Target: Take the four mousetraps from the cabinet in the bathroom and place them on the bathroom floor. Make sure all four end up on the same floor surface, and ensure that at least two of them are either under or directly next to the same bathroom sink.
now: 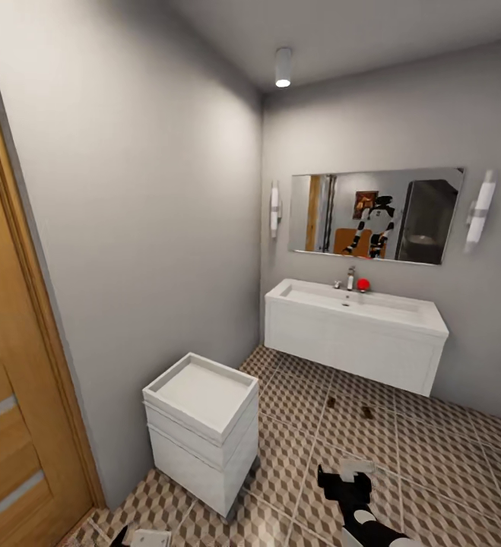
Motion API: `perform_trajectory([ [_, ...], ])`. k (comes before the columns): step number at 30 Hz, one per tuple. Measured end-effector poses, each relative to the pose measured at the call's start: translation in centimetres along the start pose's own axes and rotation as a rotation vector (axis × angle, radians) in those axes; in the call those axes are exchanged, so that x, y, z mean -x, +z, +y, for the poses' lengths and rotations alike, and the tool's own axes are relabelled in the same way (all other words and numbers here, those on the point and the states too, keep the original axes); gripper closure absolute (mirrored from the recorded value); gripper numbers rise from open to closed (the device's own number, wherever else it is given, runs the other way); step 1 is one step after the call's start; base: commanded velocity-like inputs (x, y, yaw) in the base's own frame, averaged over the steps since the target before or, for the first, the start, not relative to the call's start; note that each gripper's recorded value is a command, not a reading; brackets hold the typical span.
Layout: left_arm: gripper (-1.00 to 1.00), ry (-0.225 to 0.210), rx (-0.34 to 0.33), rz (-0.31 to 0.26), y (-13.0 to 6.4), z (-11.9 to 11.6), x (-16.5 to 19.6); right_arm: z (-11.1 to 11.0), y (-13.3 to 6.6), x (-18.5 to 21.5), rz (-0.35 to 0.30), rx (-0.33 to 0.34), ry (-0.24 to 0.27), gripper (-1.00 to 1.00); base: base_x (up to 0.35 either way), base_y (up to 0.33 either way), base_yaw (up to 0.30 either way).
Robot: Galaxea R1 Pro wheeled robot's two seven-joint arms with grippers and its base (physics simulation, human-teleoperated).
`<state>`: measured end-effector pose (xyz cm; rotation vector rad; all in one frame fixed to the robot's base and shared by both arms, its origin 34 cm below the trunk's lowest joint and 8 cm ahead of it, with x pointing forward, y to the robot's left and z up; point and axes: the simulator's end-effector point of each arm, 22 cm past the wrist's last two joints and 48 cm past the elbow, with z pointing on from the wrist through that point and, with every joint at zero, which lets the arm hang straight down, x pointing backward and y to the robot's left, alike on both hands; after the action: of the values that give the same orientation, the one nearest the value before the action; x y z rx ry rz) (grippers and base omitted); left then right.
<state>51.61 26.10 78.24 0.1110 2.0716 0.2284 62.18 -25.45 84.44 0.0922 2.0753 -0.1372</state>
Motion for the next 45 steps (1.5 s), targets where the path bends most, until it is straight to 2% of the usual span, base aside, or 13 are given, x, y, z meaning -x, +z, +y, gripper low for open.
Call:
perform_trajectory([
  [28, -1.0, 0.0, 0.0, 0.001, -0.03, -0.01, -0.05, 0.18, -0.03, -0.01, 0.0, 0.002, 0.0, -1.0, -0.021, 0.0, 0.252],
  [45, -1.0, 0.002, -0.003, 0.019, -0.02, -0.16, -0.89, 0.31, 0.16, -0.99, 0.019, 0.004, -0.002, -1.0, 0.0, 0.0, 0.167],
])
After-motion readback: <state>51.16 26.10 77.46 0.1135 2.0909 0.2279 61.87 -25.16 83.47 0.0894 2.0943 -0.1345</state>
